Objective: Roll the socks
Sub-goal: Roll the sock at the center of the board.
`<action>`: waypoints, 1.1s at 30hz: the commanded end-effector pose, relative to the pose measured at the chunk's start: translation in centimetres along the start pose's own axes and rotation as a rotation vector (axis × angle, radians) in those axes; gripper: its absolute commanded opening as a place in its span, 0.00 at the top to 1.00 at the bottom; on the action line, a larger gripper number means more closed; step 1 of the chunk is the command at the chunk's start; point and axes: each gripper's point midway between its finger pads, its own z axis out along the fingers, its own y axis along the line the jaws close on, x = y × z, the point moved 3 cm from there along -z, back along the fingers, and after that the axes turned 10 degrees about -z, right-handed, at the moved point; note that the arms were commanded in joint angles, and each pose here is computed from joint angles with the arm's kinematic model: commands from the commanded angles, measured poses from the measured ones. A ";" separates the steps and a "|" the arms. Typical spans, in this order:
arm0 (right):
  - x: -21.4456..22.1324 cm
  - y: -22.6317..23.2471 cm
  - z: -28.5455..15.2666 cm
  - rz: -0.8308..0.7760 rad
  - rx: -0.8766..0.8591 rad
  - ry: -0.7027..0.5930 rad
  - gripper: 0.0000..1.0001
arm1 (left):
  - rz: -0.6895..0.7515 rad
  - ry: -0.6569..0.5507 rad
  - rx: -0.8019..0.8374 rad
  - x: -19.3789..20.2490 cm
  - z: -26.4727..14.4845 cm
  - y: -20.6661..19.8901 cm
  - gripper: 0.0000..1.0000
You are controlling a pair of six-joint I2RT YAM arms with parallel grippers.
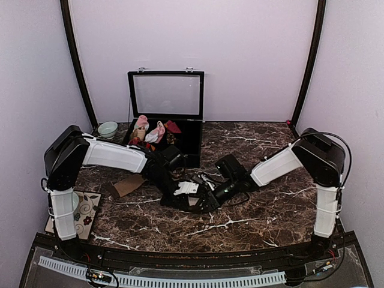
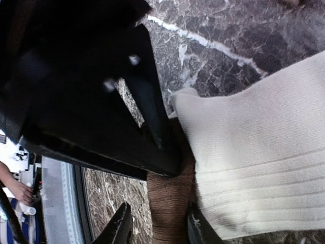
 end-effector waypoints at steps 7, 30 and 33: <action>6.3 -2.9 -3.0 0.066 0.316 0.135 0.58 | -0.347 0.137 0.307 4.3 1.2 -1.6 0.94; -1.4 2.6 -15.1 -0.406 0.884 -0.381 0.01 | -0.631 0.138 0.449 3.4 1.5 -1.7 0.91; 0.5 6.0 -11.2 -0.665 0.751 -0.312 0.01 | -0.657 0.138 0.462 3.1 1.9 -1.3 0.90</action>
